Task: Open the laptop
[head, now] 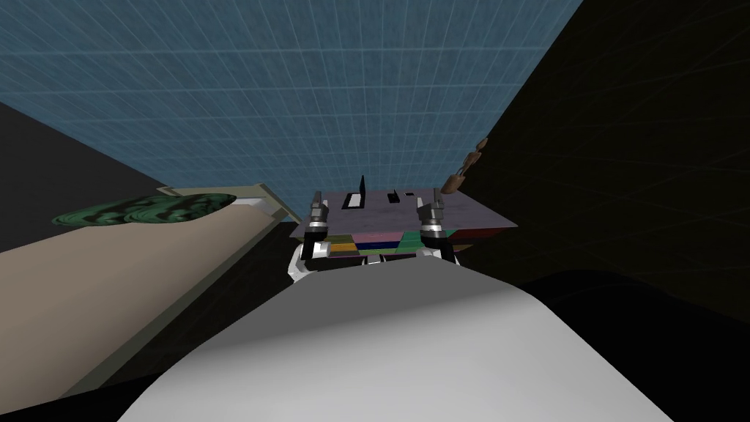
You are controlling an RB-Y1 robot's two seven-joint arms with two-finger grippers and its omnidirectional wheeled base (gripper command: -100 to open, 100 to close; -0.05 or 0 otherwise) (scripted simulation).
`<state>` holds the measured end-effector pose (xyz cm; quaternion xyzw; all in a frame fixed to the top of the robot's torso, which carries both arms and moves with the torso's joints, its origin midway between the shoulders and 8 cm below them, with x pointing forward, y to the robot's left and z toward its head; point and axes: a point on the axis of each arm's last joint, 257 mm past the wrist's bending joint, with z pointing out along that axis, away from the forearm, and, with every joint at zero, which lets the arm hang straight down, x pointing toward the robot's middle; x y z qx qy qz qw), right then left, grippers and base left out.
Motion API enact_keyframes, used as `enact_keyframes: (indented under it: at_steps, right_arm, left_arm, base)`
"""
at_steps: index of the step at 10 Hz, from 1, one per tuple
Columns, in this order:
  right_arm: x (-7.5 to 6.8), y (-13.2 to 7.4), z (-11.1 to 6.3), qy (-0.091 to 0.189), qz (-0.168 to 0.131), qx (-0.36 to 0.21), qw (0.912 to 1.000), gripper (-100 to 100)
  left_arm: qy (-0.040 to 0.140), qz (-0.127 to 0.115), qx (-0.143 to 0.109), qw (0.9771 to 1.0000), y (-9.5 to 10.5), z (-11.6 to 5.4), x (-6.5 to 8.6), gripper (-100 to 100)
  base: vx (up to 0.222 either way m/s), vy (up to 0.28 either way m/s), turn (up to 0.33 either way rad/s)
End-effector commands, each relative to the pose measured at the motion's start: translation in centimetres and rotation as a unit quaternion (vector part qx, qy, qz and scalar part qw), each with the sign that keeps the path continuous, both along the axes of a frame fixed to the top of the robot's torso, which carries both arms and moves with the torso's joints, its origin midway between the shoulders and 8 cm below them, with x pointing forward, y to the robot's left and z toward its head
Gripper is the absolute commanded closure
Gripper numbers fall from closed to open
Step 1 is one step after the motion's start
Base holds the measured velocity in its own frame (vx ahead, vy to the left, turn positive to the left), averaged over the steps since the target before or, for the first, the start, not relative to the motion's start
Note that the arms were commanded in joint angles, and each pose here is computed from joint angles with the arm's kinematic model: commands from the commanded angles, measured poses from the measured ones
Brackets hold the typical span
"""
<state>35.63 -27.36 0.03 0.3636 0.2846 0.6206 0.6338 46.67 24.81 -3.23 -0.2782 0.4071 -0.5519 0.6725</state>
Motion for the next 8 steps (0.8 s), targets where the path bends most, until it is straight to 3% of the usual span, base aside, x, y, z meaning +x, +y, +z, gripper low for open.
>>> enact_keyframes:
  at_steps: [1,4,5,7,8]
  right_arm:
    - [0.0,0.0,0.0,0.0,0.0,0.0,1.0,0]
    - [0.0,0.0,0.0,0.0,0.0,0.0,1.0,0]
    - [0.0,0.0,0.0,0.0,0.0,0.0,1.0,0]
    - [0.0,0.0,0.0,0.0,0.0,0.0,1.0,0]
    - [0.0,0.0,0.0,0.0,0.0,0.0,1.0,0]
  left_arm:
    - [0.014,0.002,0.005,0.9999,0.0,-1.2,1.8,-100]
    - [0.028,0.003,0.011,0.9995,-0.4,-2.2,4.0,-100]
    - [0.032,0.003,0.011,0.9994,-0.4,-2.6,4.1,-100]
    - [0.04,0.003,0.018,0.999,-0.9,-3.0,6.1,-100]
    - [0.051,0.005,0.018,0.9985,-0.8,-4.1,6.4,-100]
  base:
    - [0.017,-0.039,0.0]
    - [0.013,-0.048,0.0]
    - [0.008,-0.036,-0.001]
    - [0.012,-0.047,0.0]
    - [0.016,-0.045,-0.001]
